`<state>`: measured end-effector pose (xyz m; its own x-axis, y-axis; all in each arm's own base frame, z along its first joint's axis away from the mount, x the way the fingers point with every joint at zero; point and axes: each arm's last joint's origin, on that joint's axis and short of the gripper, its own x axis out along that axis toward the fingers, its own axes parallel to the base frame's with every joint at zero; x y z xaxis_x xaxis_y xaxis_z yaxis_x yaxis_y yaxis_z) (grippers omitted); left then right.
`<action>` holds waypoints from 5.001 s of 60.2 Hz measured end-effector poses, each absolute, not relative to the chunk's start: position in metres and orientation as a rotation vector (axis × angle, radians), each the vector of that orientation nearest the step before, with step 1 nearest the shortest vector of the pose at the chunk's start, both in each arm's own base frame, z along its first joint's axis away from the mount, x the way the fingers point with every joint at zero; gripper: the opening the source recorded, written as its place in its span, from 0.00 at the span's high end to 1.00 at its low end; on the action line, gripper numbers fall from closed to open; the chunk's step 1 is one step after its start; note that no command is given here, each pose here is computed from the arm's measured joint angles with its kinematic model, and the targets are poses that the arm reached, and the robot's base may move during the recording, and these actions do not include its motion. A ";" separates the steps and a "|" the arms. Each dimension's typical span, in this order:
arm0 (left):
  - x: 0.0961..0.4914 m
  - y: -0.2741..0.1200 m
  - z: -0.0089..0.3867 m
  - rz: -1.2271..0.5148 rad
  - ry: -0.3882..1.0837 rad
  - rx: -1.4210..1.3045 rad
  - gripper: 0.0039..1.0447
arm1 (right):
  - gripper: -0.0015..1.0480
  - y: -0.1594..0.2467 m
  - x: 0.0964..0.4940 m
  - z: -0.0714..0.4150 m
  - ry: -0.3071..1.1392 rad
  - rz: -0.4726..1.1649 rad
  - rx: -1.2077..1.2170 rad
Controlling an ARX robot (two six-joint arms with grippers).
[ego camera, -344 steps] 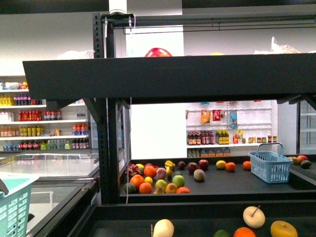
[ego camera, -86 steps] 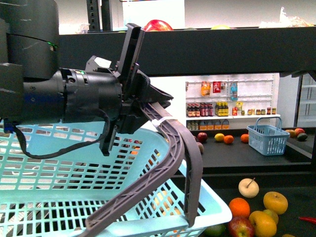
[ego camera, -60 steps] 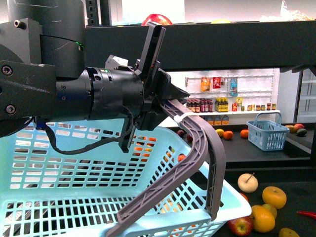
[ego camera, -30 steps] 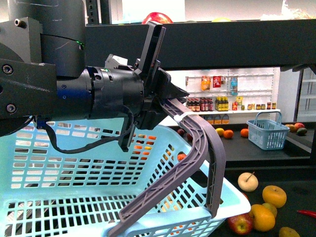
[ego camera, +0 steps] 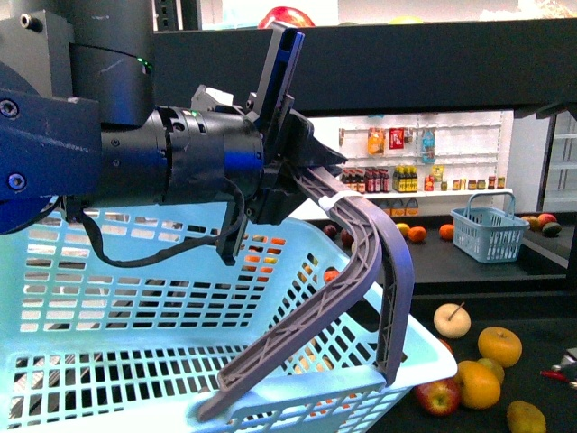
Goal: Pick lemon from shelf
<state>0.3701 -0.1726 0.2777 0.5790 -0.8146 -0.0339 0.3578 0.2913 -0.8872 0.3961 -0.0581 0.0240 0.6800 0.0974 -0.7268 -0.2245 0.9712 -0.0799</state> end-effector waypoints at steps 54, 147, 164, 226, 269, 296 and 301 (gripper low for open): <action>0.370 -0.173 0.278 -0.835 0.546 -0.989 0.94 | 0.07 -0.052 0.508 -0.059 0.817 0.157 -0.272; 0.370 -0.173 0.278 -0.835 0.546 -0.989 0.94 | 0.52 -0.037 0.433 0.220 0.363 0.246 0.098; 0.370 -0.173 0.278 -0.835 0.546 -0.989 0.94 | 0.53 0.025 0.407 0.245 0.381 0.421 0.279; 0.370 -0.173 0.277 -0.836 0.550 -0.991 0.94 | 0.07 0.087 0.395 0.213 0.462 0.542 0.339; 0.370 -0.173 0.277 -0.834 0.547 -0.990 0.94 | 0.07 -0.035 0.418 0.070 0.677 0.055 0.127; 0.370 -0.173 0.277 -0.834 0.548 -0.990 0.94 | 0.07 0.062 0.447 -0.009 0.819 0.140 0.056; 0.370 -0.173 0.277 -0.834 0.548 -0.991 0.94 | 0.07 0.072 0.454 -0.017 0.826 0.144 0.036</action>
